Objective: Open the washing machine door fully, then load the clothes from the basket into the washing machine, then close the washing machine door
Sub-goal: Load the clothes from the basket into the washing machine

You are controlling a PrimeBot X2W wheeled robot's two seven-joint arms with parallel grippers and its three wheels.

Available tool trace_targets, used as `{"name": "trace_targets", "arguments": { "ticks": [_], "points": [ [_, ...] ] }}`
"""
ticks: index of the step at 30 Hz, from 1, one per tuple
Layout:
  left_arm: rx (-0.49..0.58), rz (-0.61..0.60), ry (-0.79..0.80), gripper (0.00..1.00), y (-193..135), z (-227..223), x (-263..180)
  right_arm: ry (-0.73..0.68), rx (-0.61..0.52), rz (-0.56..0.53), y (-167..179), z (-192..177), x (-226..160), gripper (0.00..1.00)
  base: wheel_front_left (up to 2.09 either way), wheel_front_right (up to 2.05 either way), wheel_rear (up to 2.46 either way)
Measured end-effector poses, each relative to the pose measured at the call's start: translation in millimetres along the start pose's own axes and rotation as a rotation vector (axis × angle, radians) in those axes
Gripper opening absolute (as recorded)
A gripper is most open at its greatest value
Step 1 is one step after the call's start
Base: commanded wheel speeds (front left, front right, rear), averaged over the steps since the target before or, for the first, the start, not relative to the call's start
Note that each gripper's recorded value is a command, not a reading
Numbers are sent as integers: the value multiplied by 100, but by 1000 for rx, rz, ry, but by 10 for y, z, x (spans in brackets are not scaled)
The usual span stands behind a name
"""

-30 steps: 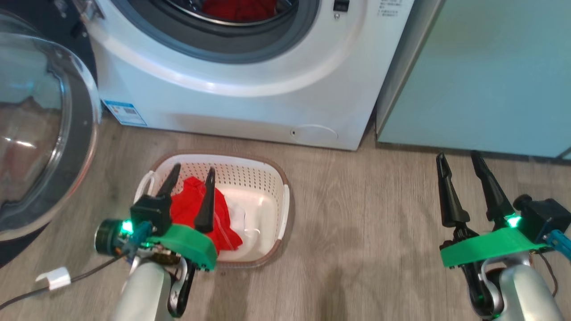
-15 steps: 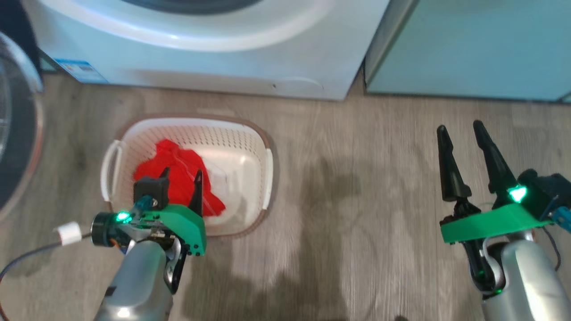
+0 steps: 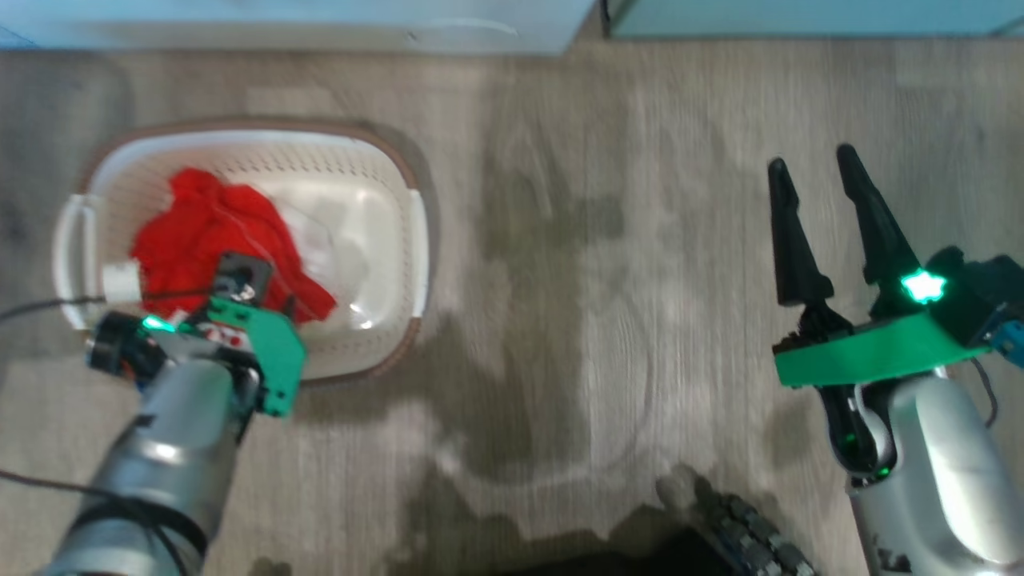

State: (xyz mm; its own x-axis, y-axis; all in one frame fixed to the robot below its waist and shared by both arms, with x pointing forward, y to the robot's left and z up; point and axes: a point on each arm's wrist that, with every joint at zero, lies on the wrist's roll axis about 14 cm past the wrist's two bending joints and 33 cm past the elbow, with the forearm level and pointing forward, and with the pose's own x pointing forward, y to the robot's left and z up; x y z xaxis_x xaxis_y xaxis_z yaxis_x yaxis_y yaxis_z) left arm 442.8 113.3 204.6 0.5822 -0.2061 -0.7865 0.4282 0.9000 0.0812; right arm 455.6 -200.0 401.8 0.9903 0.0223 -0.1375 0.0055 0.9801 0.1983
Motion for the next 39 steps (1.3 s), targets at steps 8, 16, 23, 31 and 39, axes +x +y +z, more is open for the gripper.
{"name": "trace_targets", "arguments": {
  "ticks": [8,16,23,31,39],
  "points": [
    [110,-50,174,100,72,-313,443,63,7,-50,-171,-298,81,100,0,0,0],
    [305,-117,286,100,107,-604,759,123,1,-62,-234,-590,159,100,0,0,0],
    [356,-143,359,100,132,-749,1018,163,37,-75,-270,-810,207,100,0,0,0],
    [385,-181,443,100,109,-1057,1227,193,50,-105,-393,-1003,263,100,0,0,0],
    [400,-201,467,100,51,-1172,1395,220,82,-110,-404,-1205,316,100,0,0,0]
  ]
}}
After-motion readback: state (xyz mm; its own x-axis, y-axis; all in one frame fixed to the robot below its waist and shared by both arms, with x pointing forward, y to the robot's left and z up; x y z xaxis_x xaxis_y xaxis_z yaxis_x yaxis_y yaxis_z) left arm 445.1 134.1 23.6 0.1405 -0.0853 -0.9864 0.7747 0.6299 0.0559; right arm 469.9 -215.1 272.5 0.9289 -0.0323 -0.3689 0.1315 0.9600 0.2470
